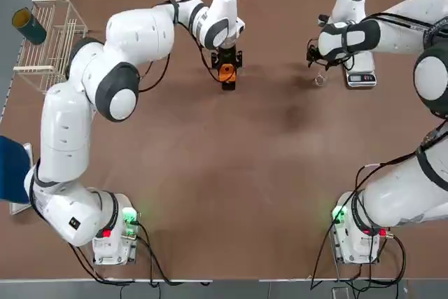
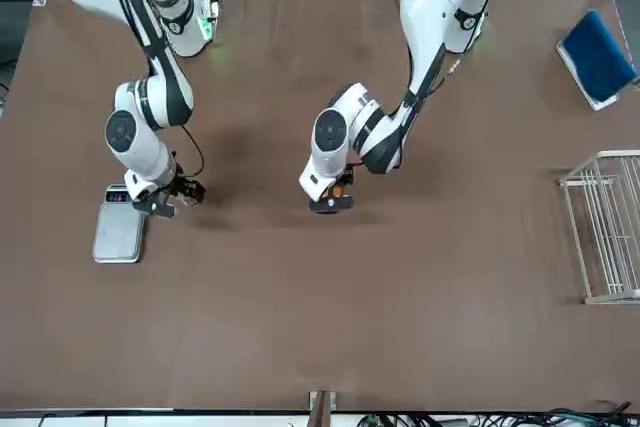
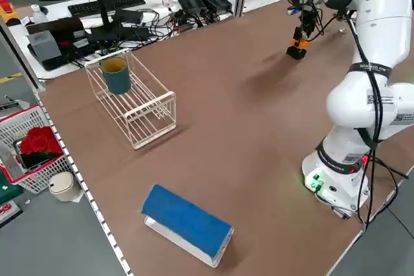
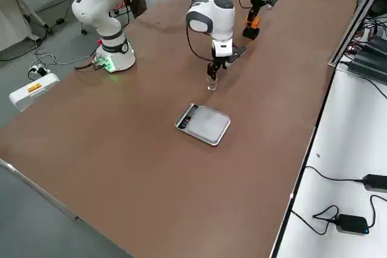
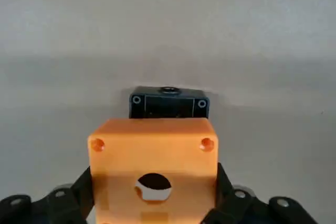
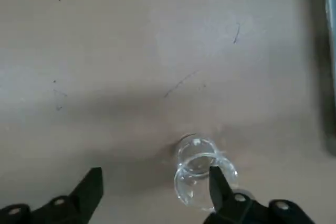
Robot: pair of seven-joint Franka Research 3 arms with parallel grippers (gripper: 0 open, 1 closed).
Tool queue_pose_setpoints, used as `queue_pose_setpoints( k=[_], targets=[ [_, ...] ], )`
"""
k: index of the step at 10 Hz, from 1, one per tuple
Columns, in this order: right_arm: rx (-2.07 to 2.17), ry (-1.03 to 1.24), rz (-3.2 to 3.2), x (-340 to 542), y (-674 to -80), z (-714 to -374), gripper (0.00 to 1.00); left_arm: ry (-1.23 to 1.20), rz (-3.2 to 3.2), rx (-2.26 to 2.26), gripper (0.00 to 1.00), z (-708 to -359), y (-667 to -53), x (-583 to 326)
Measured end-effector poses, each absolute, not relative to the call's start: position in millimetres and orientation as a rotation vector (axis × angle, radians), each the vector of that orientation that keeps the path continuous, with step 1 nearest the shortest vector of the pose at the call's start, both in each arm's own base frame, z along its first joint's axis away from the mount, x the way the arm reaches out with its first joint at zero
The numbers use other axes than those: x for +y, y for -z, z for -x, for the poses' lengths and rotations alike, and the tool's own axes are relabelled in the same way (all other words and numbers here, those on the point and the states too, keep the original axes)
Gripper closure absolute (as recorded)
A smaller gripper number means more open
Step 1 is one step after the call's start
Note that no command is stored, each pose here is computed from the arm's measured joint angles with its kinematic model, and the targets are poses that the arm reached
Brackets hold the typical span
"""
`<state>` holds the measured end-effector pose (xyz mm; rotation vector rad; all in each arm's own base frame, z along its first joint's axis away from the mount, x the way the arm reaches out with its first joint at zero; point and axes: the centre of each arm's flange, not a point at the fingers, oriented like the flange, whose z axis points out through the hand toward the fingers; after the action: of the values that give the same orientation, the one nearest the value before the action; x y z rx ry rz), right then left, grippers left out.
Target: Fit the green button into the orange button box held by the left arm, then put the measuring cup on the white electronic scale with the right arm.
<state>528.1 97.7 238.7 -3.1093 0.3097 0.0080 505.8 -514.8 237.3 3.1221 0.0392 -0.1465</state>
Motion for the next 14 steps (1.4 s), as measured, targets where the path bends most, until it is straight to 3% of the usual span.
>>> queue_pose_setpoints(
  k=[2,8,11,14],
  targets=[
    [0.313,-0.015,3.11,98.6,-236.9,-526.4,0.22,0.144,-3.125,0.042,0.14,-504.4,-233.5,-516.2],
    [0.317,-0.052,3.117,96.5,-227.8,-517.4,0.33,0.147,-3.127,0.042,0.14,-504.2,-230.5,-515.9],
    [0.319,-0.047,3.116,96.1,-227.6,-517.4,0.45,0.148,-3.128,0.042,0.14,-504.2,-230.0,-515.8],
    [0.329,-0.042,3.115,92.6,-224.8,-517.7,0.5,0.142,-3.124,0.042,0.14,-504.7,-230.2,-516.3]
  ],
)
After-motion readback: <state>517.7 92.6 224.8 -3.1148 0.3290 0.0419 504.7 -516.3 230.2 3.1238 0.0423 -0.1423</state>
